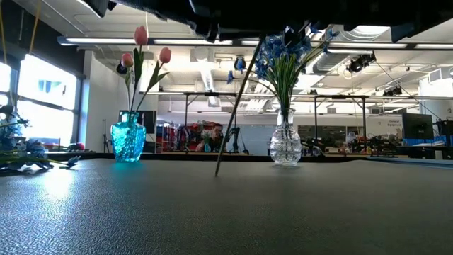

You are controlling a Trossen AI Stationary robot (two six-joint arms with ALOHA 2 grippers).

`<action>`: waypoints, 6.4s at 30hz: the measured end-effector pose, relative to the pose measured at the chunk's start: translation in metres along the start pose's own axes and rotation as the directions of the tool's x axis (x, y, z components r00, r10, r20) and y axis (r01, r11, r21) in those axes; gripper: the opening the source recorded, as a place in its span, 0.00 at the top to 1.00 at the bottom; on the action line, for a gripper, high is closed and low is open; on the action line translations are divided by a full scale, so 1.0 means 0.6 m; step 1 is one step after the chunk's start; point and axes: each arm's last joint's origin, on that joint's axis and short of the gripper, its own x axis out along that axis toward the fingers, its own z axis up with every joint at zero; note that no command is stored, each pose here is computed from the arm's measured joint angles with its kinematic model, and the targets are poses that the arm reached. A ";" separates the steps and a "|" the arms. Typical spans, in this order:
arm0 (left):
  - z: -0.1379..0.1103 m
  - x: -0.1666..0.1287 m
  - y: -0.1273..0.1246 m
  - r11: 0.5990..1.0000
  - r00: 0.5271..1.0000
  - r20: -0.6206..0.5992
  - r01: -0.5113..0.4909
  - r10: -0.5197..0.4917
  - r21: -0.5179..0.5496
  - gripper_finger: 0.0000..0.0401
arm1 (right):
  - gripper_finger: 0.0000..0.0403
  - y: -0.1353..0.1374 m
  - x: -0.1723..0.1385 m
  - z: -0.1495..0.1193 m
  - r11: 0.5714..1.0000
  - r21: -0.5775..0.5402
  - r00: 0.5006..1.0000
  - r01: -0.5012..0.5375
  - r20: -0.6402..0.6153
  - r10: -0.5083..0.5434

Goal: Sort flowers into vase by color
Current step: Put the pink tulip flower into the blue flower vase, then put the blue flowers into the transparent flower vase

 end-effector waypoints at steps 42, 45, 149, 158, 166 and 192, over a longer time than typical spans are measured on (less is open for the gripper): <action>-0.077 -0.305 0.187 0.724 0.665 0.287 -0.637 0.690 -0.265 1.00 | 0.63 -0.010 -0.157 -0.053 0.987 0.061 0.988 0.150 0.012 -0.151; -0.088 -0.323 0.223 0.570 0.543 0.177 -0.761 0.821 -0.311 1.00 | 0.63 -0.010 -0.156 -0.052 0.986 0.057 0.987 0.156 0.017 -0.158; 0.108 -0.366 0.404 0.612 0.572 -0.702 -0.753 0.425 -0.244 0.39 | 0.63 -0.012 -0.156 -0.052 0.980 0.080 0.983 0.183 0.014 -0.185; 0.083 -0.295 0.259 0.629 0.444 -0.896 -0.698 0.004 -0.343 0.48 | 0.63 -0.012 -0.156 -0.052 0.980 0.078 0.983 0.183 0.014 -0.185; 0.069 -0.271 0.052 0.625 0.355 -0.926 -0.696 -0.128 -0.353 0.51 | 0.63 -0.012 -0.156 -0.053 0.980 0.074 0.983 0.184 0.009 -0.186; -0.126 -0.285 -0.078 0.236 0.044 -0.999 -0.971 0.021 -0.038 0.46 | 0.63 -0.012 -0.156 -0.053 0.982 0.008 0.982 0.188 0.010 -0.188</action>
